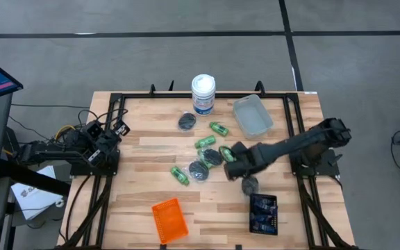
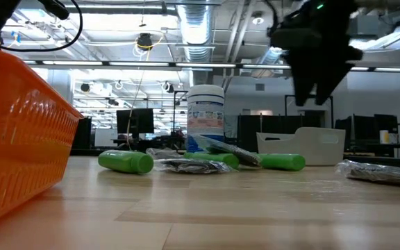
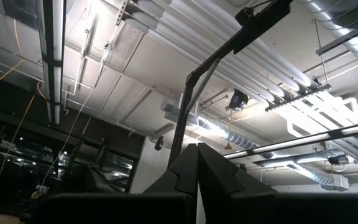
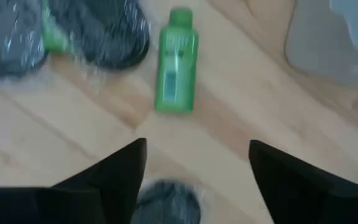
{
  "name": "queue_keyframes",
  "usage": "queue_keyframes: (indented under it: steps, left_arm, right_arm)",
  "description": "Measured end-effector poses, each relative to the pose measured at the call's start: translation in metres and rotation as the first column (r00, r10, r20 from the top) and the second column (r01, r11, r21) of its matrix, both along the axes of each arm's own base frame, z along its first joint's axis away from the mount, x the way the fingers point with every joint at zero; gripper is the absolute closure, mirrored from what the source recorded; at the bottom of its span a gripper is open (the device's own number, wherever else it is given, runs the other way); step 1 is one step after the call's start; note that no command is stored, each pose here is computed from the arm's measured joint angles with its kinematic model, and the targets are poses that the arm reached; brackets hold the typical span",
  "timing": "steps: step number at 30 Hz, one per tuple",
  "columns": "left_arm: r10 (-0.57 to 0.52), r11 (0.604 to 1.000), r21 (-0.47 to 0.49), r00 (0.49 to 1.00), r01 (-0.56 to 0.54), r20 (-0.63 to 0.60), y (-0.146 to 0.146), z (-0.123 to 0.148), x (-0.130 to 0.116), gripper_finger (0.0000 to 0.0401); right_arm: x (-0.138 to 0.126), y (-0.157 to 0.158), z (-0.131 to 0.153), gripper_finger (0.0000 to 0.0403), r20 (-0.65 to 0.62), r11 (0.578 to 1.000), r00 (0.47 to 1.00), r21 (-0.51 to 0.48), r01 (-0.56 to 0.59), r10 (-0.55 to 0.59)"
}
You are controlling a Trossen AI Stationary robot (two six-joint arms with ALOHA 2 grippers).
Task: Pick & Place Travel size toiletries
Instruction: Put the green shampoo into the gray basket
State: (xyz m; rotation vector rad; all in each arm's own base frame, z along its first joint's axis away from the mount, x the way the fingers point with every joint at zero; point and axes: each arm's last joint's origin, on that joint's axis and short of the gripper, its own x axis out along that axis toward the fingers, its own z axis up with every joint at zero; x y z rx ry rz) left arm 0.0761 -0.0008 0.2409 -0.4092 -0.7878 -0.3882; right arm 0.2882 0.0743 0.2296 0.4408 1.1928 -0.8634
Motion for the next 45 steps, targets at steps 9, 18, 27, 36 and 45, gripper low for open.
queue_keyframes:
  steps: [9, 18, 27, 36, 45]
  left_arm:
    - [0.000, 1.000, 0.000, 1.000, 0.000, -0.001, 0.000, 0.000, 0.000, 0.0400]
    - [-0.001, 1.000, 0.000, 1.000, 0.001, -0.010, 0.000, -0.001, 0.001, 0.0400]
    - [0.000, 1.000, -0.005, 0.999, 0.000, -0.053, 0.001, -0.003, 0.007, 0.0400]
    - [-0.001, 1.000, -0.009, 0.993, 0.000, -0.120, 0.001, -0.008, 0.016, 0.0400]
    - [-0.002, 1.000, -0.016, 0.980, -0.001, -0.198, 0.002, -0.014, 0.026, 0.0400]
  right_arm:
    - [0.024, -0.052, -0.011, 0.0113, -0.014, 0.998, 0.999, 0.039, -0.046, 0.046]
    - [0.049, -0.070, -0.072, 0.0113, -0.176, 0.968, 0.964, 0.191, -0.166, 0.200]
    - [0.057, -0.087, -0.103, 0.0120, -0.209, 0.919, 0.937, 0.341, -0.197, 0.279]
    - [0.057, -0.091, -0.099, 0.0243, -0.181, 0.915, 0.946, 0.353, -0.193, 0.270]
    - [0.054, -0.081, -0.089, 0.0289, -0.174, 0.907, 0.929, 0.331, -0.259, 0.328]
